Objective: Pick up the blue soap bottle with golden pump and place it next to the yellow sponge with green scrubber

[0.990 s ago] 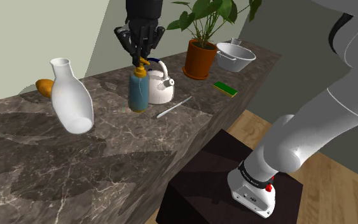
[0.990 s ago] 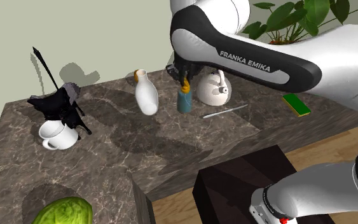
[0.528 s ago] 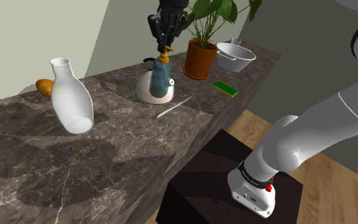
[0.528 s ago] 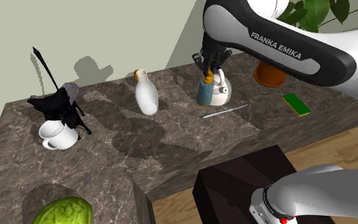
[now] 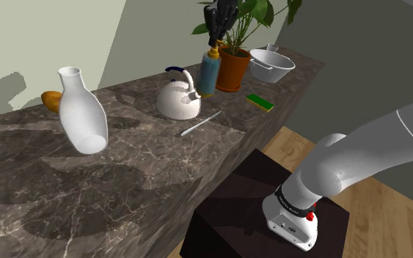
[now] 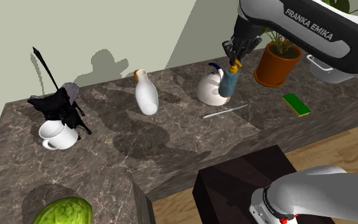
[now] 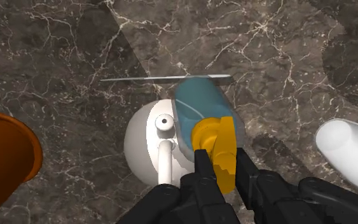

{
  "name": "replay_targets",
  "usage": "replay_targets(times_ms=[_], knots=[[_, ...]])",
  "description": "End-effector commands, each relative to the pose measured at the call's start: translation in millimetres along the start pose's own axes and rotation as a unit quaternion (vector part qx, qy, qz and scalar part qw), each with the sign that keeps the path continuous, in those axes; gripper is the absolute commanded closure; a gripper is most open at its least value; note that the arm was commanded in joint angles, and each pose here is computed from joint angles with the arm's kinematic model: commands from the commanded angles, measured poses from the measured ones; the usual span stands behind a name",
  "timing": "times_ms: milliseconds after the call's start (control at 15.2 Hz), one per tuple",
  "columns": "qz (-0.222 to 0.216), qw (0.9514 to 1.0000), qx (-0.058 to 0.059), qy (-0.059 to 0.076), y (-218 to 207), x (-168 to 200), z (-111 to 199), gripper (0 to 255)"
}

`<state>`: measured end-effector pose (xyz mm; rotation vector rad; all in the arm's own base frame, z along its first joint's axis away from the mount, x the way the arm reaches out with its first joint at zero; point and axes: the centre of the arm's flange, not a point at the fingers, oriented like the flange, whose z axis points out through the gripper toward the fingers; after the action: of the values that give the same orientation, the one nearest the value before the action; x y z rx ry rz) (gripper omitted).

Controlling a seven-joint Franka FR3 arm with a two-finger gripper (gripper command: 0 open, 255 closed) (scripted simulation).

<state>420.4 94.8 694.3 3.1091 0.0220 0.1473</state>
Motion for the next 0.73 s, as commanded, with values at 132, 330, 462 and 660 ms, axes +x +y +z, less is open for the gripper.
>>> replay_targets(times_ms=[132, 330, 462, 660], knots=[[-0.001, 1.0000, 0.000, 0.000, 54, 1, -10, 255], [-0.001, 1.0000, 0.000, 0.000, 93, 1, -18, 255], [-0.001, 1.0000, 0.000, 0.000, 119, 1, -24, 255], [-0.001, 1.0000, 0.000, 0.000, 157, 2, -32, 255]])
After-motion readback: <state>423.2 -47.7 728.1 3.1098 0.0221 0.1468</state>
